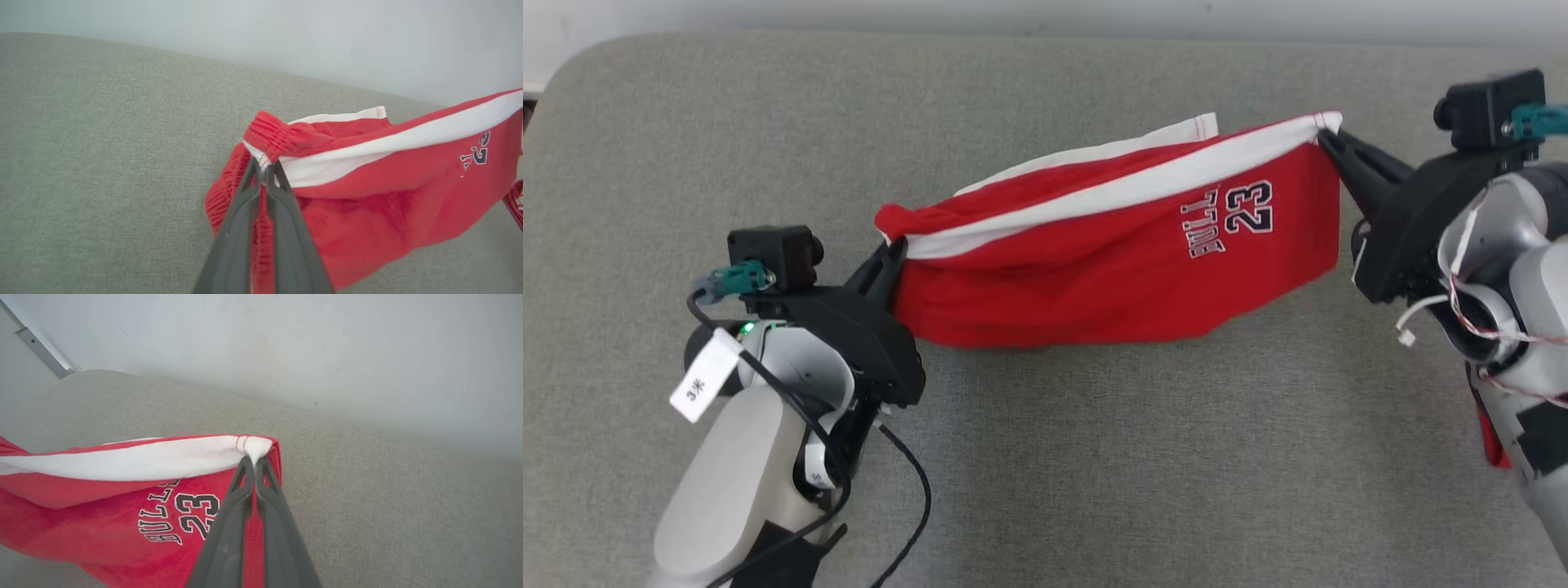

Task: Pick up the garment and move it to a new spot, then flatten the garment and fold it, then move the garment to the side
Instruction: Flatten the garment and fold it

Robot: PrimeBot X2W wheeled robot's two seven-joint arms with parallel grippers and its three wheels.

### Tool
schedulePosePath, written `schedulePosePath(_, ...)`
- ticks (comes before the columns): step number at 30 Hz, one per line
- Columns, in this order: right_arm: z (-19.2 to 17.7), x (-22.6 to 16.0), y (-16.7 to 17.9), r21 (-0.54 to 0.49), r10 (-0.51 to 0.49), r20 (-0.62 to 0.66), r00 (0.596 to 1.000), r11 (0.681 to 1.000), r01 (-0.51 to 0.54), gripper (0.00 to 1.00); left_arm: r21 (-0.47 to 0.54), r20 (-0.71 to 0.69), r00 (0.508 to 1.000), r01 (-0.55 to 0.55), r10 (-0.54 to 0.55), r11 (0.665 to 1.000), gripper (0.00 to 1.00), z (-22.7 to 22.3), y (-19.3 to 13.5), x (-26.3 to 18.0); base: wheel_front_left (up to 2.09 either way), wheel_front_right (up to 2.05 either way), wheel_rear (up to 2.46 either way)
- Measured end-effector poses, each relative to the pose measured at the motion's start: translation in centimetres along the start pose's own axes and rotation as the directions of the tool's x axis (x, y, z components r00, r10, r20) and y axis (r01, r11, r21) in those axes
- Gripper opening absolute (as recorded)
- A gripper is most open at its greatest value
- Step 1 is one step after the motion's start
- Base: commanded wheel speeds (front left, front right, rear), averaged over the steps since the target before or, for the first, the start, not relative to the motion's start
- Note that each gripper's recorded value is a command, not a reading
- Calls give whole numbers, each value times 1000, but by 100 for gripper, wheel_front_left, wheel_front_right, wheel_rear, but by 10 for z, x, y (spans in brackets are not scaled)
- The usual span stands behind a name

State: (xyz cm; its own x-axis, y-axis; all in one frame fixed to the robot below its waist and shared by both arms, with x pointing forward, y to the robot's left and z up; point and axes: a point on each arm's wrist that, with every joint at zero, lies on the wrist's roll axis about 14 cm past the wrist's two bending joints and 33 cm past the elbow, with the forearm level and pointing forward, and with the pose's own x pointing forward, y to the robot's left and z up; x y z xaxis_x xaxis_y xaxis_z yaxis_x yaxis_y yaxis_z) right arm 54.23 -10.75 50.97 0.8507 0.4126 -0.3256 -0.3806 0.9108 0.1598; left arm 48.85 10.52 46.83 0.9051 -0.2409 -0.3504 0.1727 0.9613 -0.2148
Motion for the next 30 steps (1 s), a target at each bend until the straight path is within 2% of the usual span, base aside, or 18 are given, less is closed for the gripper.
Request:
schedulePosePath(5,5,23,9,2,18,15,1000,1000,-18,0,0,-23,999,-37,37,999,0,-7,14,9,0,0,0)
schedulePosePath(12,-22,43,3,-37,-4,-51,999,999,2,0,2,-22,998,-58,58,998,0,-5,20,24,0,0,0)
schedulePosePath(18,-13,55,5,-34,-6,-5,1000,999,6,0,8,-29,997,-75,76,997,0,-7,24,30,0,0,0)
schedulePosePath(19,-12,57,6,-29,-6,1,1000,1000,6,0,13,-27,997,-78,78,997,13,-6,25,31,0,0,0)
schedulePosePath(20,-11,59,7,-25,-5,7,1000,1000,5,0,15,-23,997,-78,79,997,13,-5,24,32,0,0,0)
schedulePosePath(21,-11,60,8,-21,-4,12,1000,1000,4,43,15,-23,997,-79,79,997,45,-5,24,33,0,0,0)
schedulePosePath(22,-11,61,9,-19,-4,15,1000,1000,4,100,17,-21,996,-82,83,996,100,-5,25,33,0,0,0)
schedulePosePath(26,-10,65,11,-16,0,48,999,1000,1,100,27,-2,995,-95,95,995,100,-2,29,34,0,0,0)
schedulePosePath(30,15,69,13,-11,4,143,990,1000,-3,100,46,22,994,-111,110,993,100,1,34,34,0,0,0)
